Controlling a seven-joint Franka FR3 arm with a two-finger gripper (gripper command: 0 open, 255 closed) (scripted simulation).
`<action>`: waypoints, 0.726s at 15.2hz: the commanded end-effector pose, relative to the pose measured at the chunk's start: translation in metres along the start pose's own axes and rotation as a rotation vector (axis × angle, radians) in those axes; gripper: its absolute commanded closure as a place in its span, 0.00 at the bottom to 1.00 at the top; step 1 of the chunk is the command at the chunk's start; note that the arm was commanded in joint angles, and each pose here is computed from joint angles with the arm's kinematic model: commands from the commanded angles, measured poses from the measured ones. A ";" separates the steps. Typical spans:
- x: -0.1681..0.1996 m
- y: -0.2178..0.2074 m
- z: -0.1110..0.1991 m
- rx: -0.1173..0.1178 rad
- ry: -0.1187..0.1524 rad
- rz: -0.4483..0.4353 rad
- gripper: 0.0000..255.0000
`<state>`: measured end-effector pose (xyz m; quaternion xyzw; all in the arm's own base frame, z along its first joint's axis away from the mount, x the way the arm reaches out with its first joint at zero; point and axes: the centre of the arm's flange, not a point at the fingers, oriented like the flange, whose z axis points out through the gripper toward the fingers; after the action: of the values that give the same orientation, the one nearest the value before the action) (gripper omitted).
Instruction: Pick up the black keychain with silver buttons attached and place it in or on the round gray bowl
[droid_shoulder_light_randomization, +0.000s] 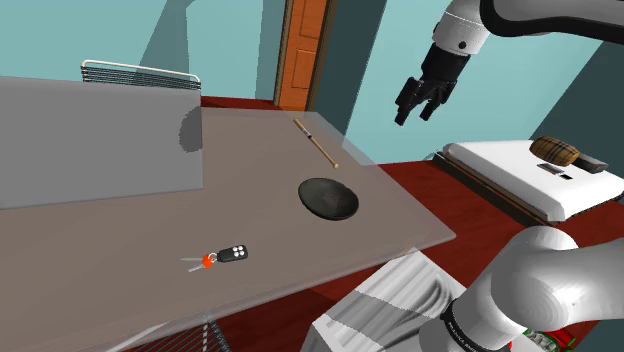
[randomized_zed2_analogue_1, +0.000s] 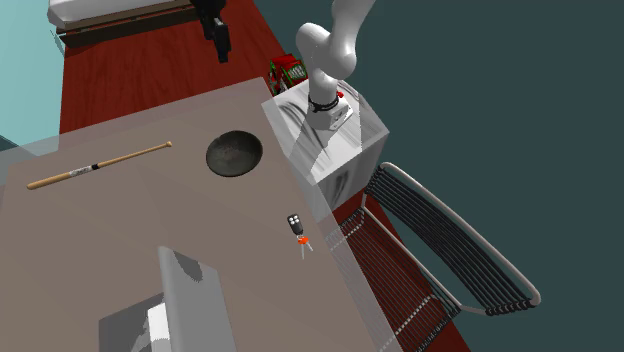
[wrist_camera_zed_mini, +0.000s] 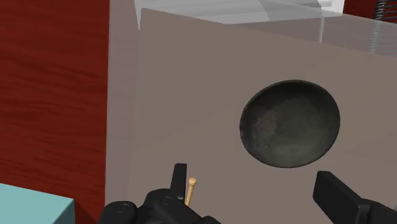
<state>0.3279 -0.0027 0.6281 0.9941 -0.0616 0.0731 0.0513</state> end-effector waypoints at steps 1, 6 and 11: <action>0.000 0.000 0.000 0.000 0.000 0.000 0.00; -0.012 -0.055 0.031 0.005 -0.028 0.095 0.00; -0.020 -0.111 0.061 0.009 -0.056 0.190 0.00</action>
<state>0.3299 0.0925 0.5626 0.9872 -0.1453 0.0527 0.0396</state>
